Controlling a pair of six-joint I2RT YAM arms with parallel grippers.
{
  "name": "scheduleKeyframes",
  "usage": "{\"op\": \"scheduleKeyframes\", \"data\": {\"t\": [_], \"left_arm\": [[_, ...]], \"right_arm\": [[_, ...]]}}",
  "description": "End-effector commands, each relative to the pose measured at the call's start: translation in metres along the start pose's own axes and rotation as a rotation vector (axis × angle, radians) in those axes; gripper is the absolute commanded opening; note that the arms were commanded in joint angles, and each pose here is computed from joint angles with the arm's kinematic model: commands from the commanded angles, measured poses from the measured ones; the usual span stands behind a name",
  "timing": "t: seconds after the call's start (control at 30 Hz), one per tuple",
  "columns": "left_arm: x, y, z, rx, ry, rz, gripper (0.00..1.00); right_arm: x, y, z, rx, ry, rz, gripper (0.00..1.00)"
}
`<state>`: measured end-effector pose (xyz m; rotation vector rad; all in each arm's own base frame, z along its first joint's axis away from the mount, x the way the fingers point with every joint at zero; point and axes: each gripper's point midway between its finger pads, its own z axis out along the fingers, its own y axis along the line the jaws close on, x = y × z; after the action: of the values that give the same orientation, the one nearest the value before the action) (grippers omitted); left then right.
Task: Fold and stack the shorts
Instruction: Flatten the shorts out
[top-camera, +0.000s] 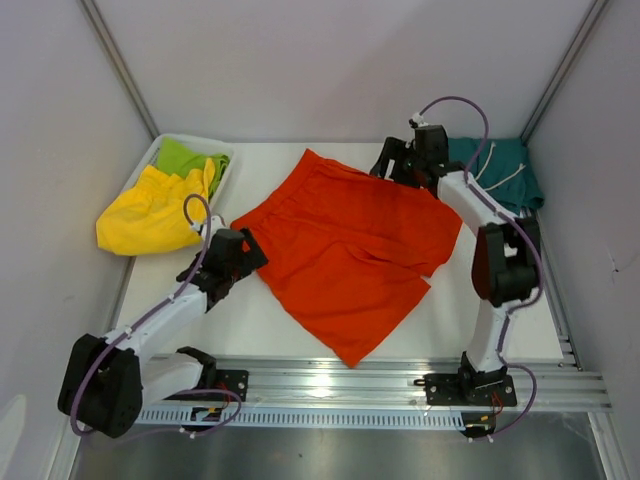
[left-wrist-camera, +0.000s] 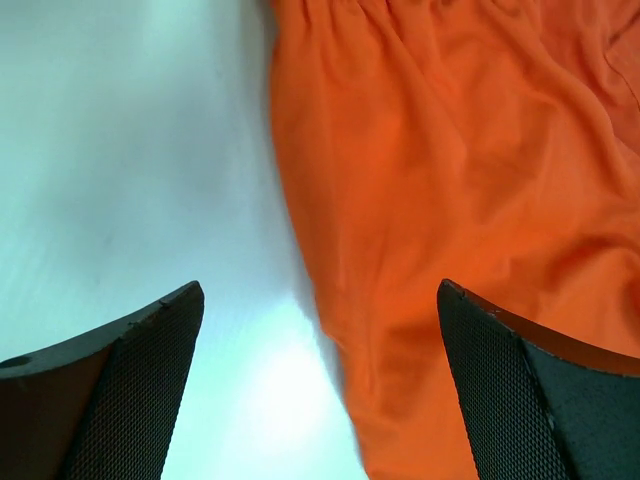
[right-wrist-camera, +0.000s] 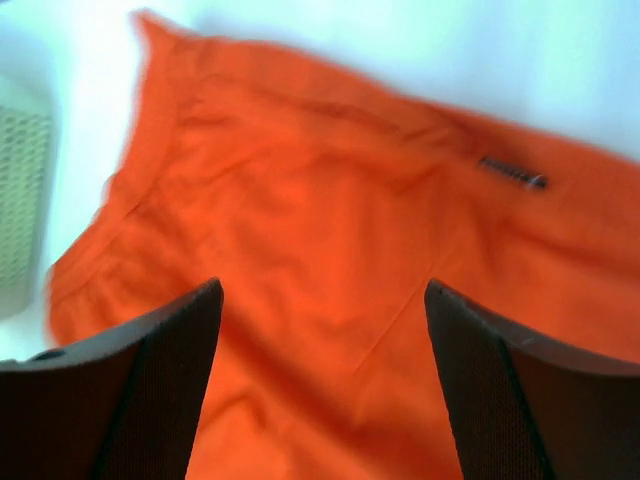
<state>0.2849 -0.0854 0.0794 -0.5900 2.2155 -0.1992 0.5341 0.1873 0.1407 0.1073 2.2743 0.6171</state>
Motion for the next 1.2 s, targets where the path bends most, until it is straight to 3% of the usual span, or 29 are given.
{"op": "scheduleKeyframes", "data": {"t": [0.0,0.1,0.13,0.23,0.47,0.6,0.87,0.9,1.17], "left_arm": [[-0.025,-0.01,0.007,0.066,-0.027,-0.007,0.99],[-0.038,0.002,0.022,0.048,-0.033,-0.041,0.99],[-0.041,0.005,0.026,0.039,-0.039,-0.044,0.99],[-0.048,-0.001,0.038,0.051,-0.035,-0.046,0.99],[-0.049,-0.012,0.069,0.049,-0.013,-0.055,0.99],[-0.058,-0.012,0.08,0.034,-0.042,-0.074,0.99],[-0.071,-0.012,0.099,-0.002,-0.083,-0.091,0.99],[-0.074,-0.008,0.107,-0.028,-0.093,-0.089,0.97],[-0.078,-0.011,0.124,-0.041,-0.085,-0.106,0.82]], "right_arm": [[0.006,0.055,-0.072,-0.109,-0.087,-0.102,0.84],[0.034,0.081,-0.115,-0.132,-0.136,-0.137,0.83],[0.081,0.088,-0.113,-0.13,-0.087,-0.168,0.83],[0.147,0.113,-0.143,-0.127,-0.057,-0.258,0.82],[0.249,0.123,-0.203,-0.129,0.033,-0.403,0.79],[0.288,0.117,-0.224,-0.143,0.094,-0.441,0.77],[0.349,0.103,-0.222,-0.075,0.157,-0.564,0.7],[0.36,0.1,-0.22,-0.036,0.166,-0.62,0.67],[0.37,0.097,-0.221,-0.038,0.186,-0.626,0.57]]}}
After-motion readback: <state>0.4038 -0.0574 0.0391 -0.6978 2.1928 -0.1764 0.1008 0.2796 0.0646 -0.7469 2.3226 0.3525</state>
